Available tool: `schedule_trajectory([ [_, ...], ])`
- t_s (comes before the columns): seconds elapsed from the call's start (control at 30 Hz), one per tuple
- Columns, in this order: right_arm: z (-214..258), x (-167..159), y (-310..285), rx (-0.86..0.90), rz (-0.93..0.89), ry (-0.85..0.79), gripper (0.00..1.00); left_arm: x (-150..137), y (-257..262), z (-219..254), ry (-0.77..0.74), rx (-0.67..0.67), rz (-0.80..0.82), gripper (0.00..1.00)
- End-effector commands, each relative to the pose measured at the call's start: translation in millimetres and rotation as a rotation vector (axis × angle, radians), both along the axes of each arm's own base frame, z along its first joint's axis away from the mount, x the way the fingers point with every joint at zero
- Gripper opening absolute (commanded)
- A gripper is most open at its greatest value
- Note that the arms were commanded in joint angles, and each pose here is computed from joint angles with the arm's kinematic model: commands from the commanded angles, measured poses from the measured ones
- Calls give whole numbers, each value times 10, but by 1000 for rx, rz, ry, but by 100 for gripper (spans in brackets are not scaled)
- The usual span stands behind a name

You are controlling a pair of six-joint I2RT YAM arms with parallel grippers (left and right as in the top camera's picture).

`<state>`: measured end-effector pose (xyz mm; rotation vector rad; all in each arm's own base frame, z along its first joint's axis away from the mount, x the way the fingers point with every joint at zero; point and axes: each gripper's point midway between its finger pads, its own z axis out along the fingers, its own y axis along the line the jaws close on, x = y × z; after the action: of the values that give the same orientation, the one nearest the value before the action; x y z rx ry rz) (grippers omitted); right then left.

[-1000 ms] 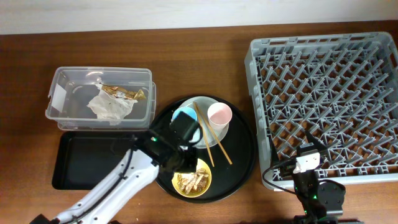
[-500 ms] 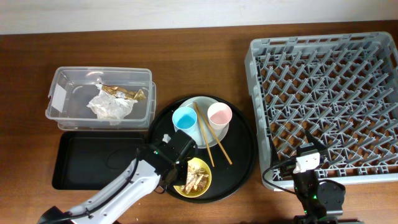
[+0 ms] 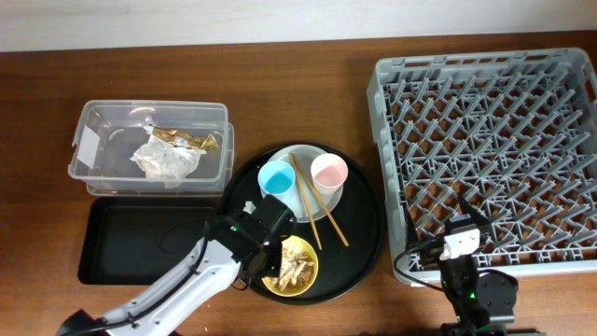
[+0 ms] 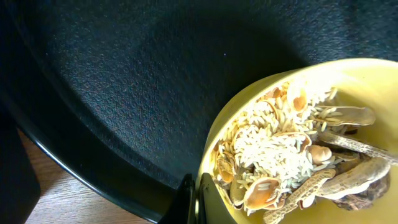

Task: Sort waste into correct bins and load items into the dishwasher rack
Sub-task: 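Grasp the rim of the yellow bowl with the left gripper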

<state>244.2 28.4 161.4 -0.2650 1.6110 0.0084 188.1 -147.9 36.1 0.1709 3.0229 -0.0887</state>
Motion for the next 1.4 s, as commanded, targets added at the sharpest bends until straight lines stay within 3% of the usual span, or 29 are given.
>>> schedule_trajectory([
  [0.0, -24, -2, 10, 2, 3, 3, 99, 124, -74, 135, -42, -22, 2, 1],
  [0.13, -24, -2, 10, 2, 3, 3, 99, 167, -114, 303, -43, -26, 2, 1],
  [0.27, -23, -2, 10, 2, 3, 3, 99, 315, 20, 394, -120, 58, 19, 1],
  [0.47, -24, -2, 10, 2, 3, 3, 99, 394, 292, 434, -184, 205, 38, 7],
  [0.63, -24, -2, 10, 2, 3, 3, 99, 429, 316, 450, -204, 221, 42, 12],
  [0.7, -23, -2, 10, 2, 3, 3, 99, 432, 219, 487, -192, 173, 38, 13],
  [0.73, -23, -2, 10, 2, 3, 3, 99, 405, 10, 561, -153, 68, 25, 13],
  [0.8, -23, -2, 10, 2, 3, 3, 99, 342, -387, 669, -87, -135, -10, 22],
  [0.87, -23, -2, 10, 2, 3, 3, 99, 356, -599, 720, -86, -233, -37, 32],
  [0.9, -23, -2, 10, 2, 3, 3, 99, 370, -629, 730, -98, -240, -43, 38],
  [0.97, -23, -2, 10, 2, 3, 3, 99, 378, -665, 742, -106, -249, -45, 40],
  [1.27, -23, -2, 10, 2, 3, 3, 99, 458, -884, 833, -170, -315, -66, 40],
  [1.37, -24, -2, 10, 2, 3, 3, 99, 485, -900, 841, -218, -280, -58, 40],
])
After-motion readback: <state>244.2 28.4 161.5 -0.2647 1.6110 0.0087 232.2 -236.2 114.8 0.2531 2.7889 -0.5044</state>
